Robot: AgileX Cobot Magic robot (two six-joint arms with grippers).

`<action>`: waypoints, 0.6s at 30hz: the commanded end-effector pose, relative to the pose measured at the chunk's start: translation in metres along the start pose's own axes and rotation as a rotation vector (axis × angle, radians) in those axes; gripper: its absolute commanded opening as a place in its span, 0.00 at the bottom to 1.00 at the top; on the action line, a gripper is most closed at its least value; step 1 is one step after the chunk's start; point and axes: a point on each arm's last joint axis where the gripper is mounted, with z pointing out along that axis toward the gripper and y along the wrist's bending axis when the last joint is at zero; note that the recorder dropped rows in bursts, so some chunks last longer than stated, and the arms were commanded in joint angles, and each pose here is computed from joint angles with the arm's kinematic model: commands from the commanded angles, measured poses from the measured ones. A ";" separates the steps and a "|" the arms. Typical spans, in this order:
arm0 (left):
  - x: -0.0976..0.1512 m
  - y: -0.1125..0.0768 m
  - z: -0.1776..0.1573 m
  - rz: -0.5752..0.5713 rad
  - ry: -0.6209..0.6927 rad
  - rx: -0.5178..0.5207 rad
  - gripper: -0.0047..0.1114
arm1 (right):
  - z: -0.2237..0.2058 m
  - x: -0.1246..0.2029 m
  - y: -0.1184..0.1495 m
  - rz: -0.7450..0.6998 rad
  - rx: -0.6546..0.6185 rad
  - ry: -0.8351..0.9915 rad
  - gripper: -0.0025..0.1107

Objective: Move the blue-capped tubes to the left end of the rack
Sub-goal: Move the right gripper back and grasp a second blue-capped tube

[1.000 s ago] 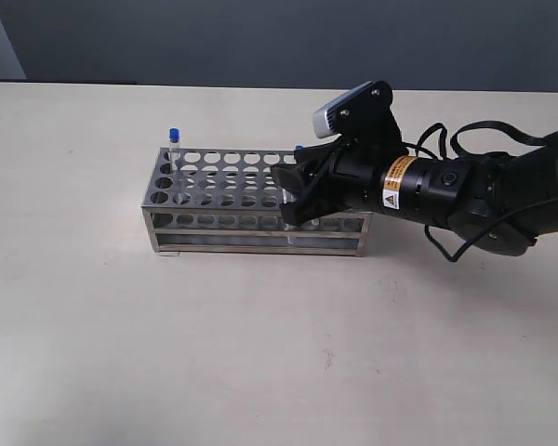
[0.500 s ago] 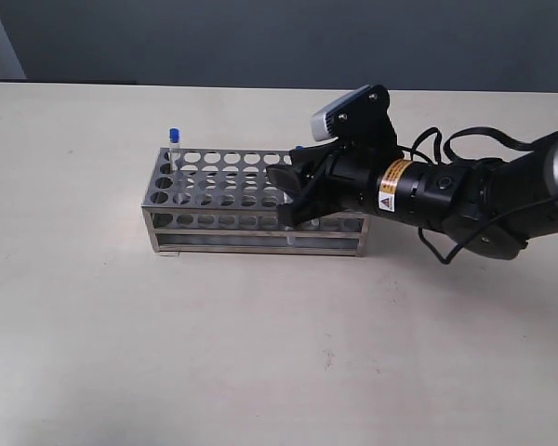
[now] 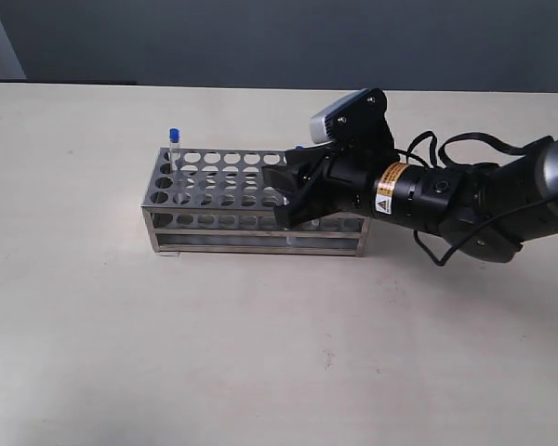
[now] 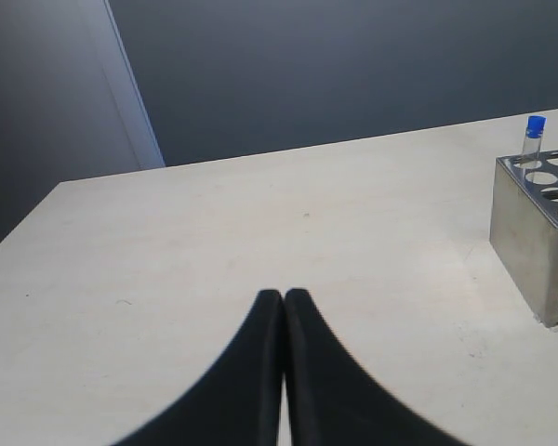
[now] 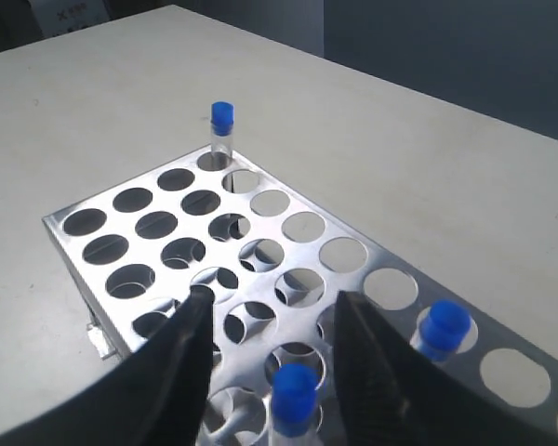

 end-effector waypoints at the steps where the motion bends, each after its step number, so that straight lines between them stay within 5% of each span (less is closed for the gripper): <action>1: -0.002 0.000 0.000 -0.003 -0.012 0.008 0.04 | -0.003 0.004 0.000 -0.026 0.006 0.072 0.39; 18: -0.002 0.000 0.000 -0.003 -0.012 0.008 0.04 | -0.004 0.008 -0.001 -0.023 0.014 0.120 0.39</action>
